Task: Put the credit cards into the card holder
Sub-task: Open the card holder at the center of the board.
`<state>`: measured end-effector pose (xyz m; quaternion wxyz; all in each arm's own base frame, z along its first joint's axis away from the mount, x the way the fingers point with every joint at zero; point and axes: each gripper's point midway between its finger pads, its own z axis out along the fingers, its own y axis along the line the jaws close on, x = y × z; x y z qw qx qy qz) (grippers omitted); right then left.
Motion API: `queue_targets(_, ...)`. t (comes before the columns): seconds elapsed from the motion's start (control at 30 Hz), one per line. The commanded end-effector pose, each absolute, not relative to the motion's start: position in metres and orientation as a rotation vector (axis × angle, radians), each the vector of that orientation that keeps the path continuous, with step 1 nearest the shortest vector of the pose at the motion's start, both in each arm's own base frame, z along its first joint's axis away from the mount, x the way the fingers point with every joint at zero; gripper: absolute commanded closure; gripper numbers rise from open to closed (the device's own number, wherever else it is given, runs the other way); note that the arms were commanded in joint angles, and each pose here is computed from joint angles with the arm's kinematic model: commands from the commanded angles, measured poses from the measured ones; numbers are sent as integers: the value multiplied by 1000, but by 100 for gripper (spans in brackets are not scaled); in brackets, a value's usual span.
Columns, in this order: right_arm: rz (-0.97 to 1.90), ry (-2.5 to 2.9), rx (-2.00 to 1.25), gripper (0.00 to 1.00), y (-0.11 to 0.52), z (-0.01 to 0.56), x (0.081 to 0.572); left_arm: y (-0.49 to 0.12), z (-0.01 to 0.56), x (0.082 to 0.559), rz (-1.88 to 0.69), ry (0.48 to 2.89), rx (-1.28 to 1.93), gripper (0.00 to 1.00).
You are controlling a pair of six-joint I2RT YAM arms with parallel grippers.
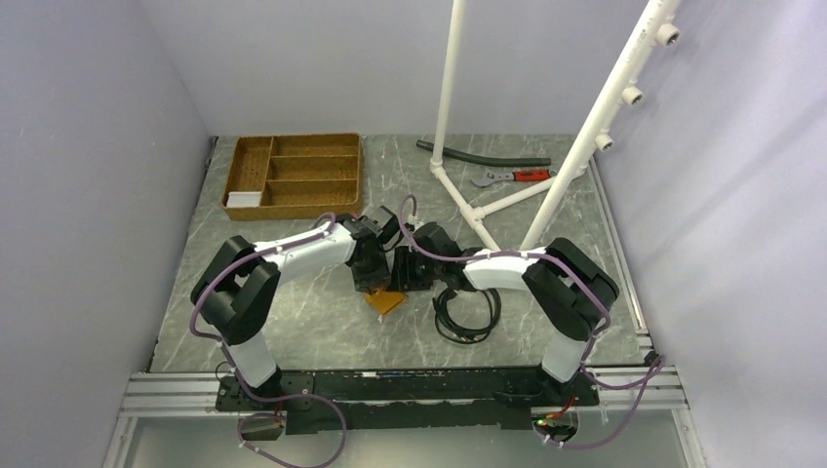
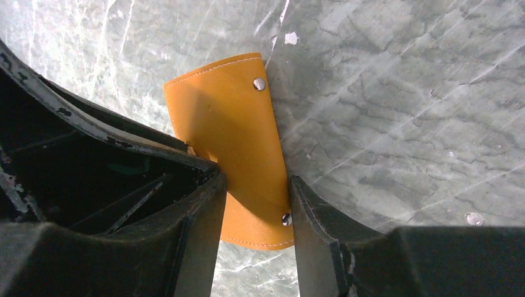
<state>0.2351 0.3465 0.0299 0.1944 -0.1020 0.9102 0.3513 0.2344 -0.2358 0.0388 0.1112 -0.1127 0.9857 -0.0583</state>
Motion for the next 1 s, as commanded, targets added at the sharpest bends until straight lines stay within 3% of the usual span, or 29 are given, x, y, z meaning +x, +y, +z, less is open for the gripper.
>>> queue_targets(0.0,942,2546,-288,56,349,20,233,-231,20,227,-52,2927,-395,62)
queue_targets(0.07,909,2557,-266,57,344,15,233,-230,15,225,-41,2938,-387,67)
queue_targets(0.23,881,2579,-235,60,337,5,231,-237,29,230,-165,2885,-341,100)
queue_targets(0.47,839,2581,-235,62,331,-3,231,-227,79,231,-472,2593,-367,100)
queue_targets(0.53,757,2519,-328,57,327,6,240,-216,85,225,-508,2528,-380,100)
queue_targets(0.77,500,2086,-812,16,330,63,246,-201,93,208,-633,2420,-384,100)
queue_targets(0.83,463,1976,-899,10,338,74,237,-199,93,206,-635,2416,-393,100)
queue_targets(0.97,422,1844,-1067,9,367,78,209,-197,90,205,-628,2418,-395,100)
